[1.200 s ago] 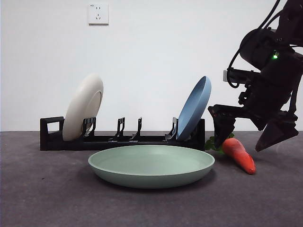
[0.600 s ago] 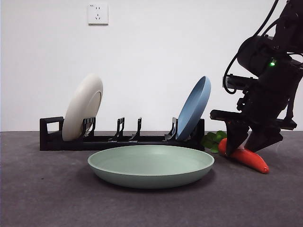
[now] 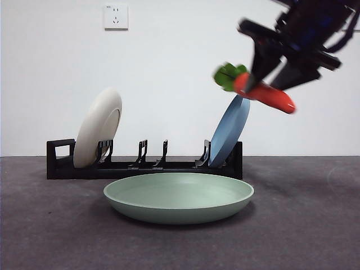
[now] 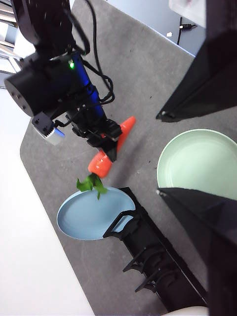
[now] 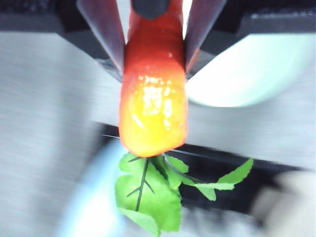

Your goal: Take the green plate from the plate rack,put the plate on the table,take the carrot from the table,put the carrot in the plate

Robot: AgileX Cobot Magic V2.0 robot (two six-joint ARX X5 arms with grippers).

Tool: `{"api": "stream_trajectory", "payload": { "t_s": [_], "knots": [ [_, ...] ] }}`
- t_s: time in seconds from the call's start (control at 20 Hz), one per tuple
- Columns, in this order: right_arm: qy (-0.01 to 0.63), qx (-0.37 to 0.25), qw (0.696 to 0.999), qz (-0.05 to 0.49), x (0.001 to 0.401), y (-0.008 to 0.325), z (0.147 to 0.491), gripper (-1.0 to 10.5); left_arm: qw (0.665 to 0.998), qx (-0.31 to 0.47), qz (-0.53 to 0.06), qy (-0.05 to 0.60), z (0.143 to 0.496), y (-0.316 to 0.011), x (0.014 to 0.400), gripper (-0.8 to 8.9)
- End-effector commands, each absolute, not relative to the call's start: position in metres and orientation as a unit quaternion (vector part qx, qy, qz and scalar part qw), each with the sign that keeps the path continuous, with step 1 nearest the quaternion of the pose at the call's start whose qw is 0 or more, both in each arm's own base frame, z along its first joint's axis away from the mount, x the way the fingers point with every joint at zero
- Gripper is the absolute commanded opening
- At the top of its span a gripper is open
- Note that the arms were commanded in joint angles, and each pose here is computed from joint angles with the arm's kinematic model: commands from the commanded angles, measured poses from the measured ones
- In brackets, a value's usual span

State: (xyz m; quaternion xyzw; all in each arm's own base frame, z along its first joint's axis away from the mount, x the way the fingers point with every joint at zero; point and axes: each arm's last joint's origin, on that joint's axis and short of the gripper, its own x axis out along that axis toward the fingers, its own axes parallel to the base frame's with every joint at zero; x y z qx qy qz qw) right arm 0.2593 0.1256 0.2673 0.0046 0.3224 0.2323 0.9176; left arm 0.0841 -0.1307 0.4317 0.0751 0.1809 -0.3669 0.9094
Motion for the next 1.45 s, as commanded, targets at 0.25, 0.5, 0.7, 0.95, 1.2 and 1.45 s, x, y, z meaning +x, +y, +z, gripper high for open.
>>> {"api": "stream_trajectory", "payload": {
  "t_s": [0.25, 0.5, 0.7, 0.95, 1.2, 1.45],
  "knots": [
    [0.376, -0.013, 0.875, 0.306, 0.255, 0.198, 0.217, -0.1, 0.907, 0.083, -0.364, 0.195, 0.428, -0.13, 0.083, 2.25],
    [0.414, -0.027, 0.851, 0.322, 0.261, 0.234, 0.155, -0.1, 0.905, 0.091, -0.362, 0.206, 0.426, -0.129, 0.083, 2.25],
    [0.441, -0.034, 0.841, 0.312, 0.264, 0.237, 0.13, -0.1, 0.903, 0.097, -0.361, 0.213, 0.424, -0.128, 0.082, 2.25],
    [0.438, -0.03, 0.842, 0.314, 0.264, 0.237, 0.134, 3.3, 0.903, 0.097, -0.36, 0.213, 0.424, -0.128, 0.082, 2.25],
    [0.395, -0.015, 0.858, 0.328, 0.256, 0.231, 0.177, 4.8, 0.903, 0.097, -0.36, 0.213, 0.424, -0.128, 0.082, 2.25],
    [0.395, -0.02, 0.855, 0.336, 0.212, 0.194, 0.251, 4.8, 0.897, 0.115, -0.356, 0.236, 0.419, -0.125, 0.081, 2.25]
  ]
}}
